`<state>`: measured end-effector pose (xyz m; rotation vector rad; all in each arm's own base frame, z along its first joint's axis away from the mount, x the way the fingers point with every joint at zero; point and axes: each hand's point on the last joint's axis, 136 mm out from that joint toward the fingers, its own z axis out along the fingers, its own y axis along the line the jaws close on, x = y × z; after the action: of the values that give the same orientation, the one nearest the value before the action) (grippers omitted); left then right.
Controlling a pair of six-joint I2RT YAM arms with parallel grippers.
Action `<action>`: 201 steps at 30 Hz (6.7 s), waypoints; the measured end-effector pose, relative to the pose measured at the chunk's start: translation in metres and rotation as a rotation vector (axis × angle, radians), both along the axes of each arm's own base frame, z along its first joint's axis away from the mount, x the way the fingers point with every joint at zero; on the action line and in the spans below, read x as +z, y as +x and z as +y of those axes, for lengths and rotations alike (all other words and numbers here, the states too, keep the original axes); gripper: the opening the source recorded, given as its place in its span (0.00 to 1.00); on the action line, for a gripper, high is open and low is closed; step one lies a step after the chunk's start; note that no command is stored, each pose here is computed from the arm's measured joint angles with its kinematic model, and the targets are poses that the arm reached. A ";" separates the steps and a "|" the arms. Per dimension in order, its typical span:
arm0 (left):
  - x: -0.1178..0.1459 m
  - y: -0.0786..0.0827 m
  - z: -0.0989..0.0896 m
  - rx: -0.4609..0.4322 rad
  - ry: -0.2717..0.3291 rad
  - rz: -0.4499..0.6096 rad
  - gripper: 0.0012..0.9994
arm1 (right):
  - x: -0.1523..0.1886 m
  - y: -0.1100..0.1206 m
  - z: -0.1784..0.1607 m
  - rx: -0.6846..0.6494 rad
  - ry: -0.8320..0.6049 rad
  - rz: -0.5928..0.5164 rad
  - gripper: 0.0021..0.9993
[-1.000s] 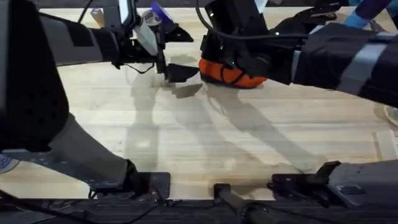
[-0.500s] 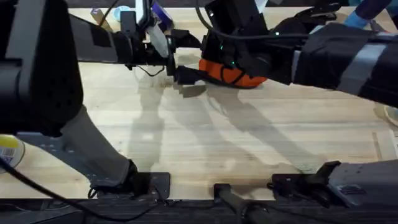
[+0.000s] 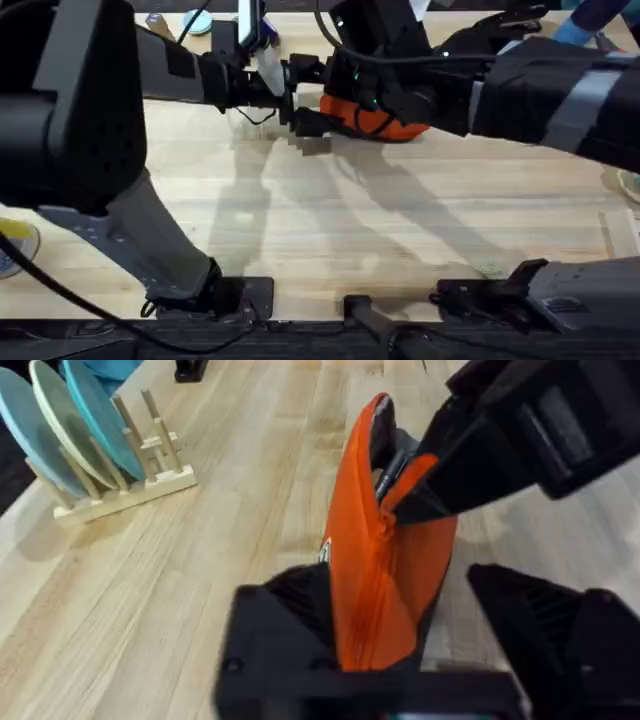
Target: Unzip the bag, pick up the pens from the table one at a time and place them inside, then zip the bag closed.
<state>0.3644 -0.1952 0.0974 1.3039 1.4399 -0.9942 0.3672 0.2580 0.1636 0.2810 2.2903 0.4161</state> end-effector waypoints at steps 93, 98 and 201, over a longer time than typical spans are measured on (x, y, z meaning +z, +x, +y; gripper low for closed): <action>-0.006 0.005 -0.004 0.022 0.045 -0.022 0.04 | 0.034 0.005 -0.152 -0.288 -0.251 0.009 0.03; -0.006 0.005 -0.004 0.022 0.045 -0.022 0.04 | 0.035 0.006 -0.152 -0.255 -0.287 0.003 0.03; -0.006 0.005 -0.004 0.023 0.045 -0.022 0.04 | 0.006 0.042 -0.056 0.433 -0.329 0.534 1.00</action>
<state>0.3695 -0.1990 0.0911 1.3244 1.4653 -0.9347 0.4096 0.2019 0.1691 -0.3149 2.9010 0.1782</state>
